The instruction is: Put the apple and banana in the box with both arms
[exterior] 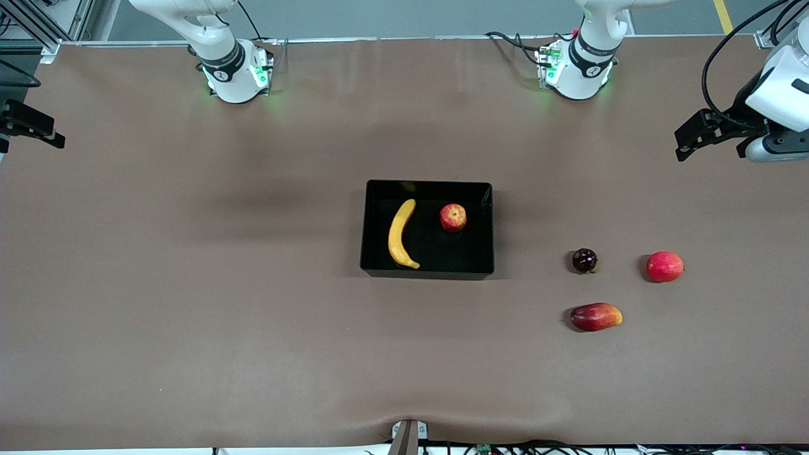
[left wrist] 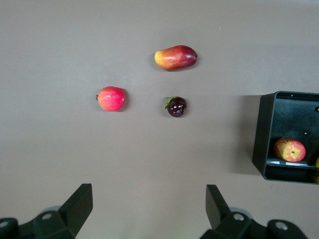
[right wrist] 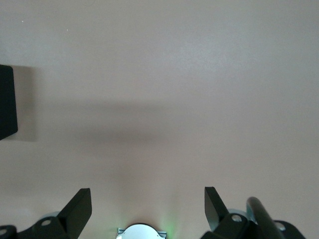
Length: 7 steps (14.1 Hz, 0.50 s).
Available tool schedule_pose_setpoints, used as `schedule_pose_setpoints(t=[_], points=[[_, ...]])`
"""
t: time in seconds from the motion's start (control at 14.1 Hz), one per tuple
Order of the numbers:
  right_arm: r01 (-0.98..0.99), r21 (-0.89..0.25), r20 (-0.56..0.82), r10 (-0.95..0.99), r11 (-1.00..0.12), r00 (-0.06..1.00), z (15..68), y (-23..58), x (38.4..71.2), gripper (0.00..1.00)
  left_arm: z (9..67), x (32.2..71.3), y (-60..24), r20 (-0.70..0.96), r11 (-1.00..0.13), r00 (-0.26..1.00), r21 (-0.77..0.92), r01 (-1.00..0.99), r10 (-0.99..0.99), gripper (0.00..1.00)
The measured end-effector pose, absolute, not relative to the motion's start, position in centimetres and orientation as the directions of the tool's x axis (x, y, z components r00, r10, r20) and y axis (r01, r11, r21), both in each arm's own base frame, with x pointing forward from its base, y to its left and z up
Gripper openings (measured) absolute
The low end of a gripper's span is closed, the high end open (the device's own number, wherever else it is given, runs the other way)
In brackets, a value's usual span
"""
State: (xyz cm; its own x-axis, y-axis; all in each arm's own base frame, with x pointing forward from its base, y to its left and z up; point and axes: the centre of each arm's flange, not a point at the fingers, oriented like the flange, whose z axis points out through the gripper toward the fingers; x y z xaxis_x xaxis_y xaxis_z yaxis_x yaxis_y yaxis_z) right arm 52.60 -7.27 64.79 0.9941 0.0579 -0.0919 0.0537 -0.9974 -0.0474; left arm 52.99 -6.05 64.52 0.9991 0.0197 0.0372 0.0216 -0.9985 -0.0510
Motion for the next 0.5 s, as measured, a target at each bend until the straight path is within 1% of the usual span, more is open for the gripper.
schedule_pose_setpoints(t=[0.5], points=[[0.054, -0.047, -0.092, 0.058, -0.997, 0.994, 64.79, -7.27, 52.6, 1.0, 64.59, 52.54, -6.11, 0.005, -0.999, 1.0, -0.054, 0.007, 0.007, 1.0]])
